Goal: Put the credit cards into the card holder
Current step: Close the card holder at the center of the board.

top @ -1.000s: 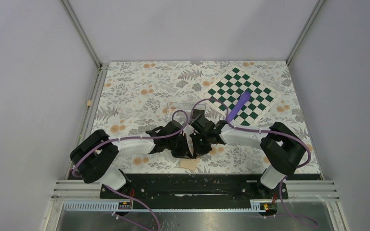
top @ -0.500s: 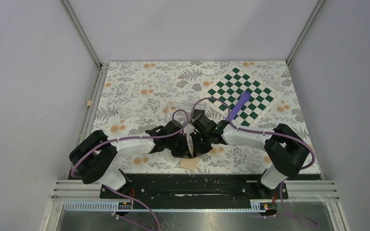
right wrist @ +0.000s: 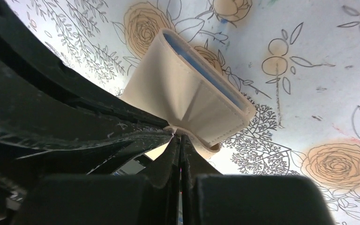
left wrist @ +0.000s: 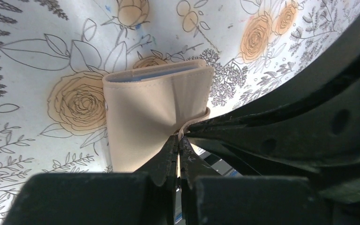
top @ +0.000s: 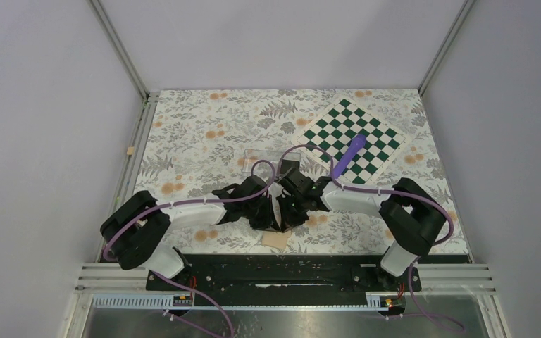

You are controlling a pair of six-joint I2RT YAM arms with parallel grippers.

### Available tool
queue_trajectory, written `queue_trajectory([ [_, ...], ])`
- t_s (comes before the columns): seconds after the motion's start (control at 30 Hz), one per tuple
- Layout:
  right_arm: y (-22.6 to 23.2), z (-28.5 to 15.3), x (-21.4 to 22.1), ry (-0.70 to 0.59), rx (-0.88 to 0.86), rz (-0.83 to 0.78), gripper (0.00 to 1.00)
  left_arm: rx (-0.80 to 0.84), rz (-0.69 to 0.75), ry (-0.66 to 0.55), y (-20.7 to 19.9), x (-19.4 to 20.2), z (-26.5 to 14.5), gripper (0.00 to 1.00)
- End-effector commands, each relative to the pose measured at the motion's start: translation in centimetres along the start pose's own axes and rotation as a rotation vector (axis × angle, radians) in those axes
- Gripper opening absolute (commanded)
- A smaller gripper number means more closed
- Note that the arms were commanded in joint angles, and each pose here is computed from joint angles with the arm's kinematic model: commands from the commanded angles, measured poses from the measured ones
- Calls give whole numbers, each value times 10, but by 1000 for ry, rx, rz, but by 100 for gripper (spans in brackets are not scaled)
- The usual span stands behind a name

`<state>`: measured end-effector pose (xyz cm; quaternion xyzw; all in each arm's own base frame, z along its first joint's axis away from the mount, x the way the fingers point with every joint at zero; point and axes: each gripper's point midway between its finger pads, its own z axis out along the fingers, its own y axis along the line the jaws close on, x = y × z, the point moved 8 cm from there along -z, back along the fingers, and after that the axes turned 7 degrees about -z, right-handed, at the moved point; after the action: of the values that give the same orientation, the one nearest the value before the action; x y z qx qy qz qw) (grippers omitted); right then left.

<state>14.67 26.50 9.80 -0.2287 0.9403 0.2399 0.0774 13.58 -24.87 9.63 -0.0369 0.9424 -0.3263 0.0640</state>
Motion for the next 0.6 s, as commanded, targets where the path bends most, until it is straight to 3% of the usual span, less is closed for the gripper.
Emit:
queue_trajectory([
  [0.0, 2, 13, -1, 26, -13, -7, 0, -20, 17, -19, -1, -6, 6, 0],
  [0.37, -12, 23, 13, 71, 56, 8, 0, -29, 15, 14, -4, -3, 14, 0],
  [0.57, -11, 21, 11, 65, 58, 6, 0, -54, 24, -40, -7, -6, -2, 13],
])
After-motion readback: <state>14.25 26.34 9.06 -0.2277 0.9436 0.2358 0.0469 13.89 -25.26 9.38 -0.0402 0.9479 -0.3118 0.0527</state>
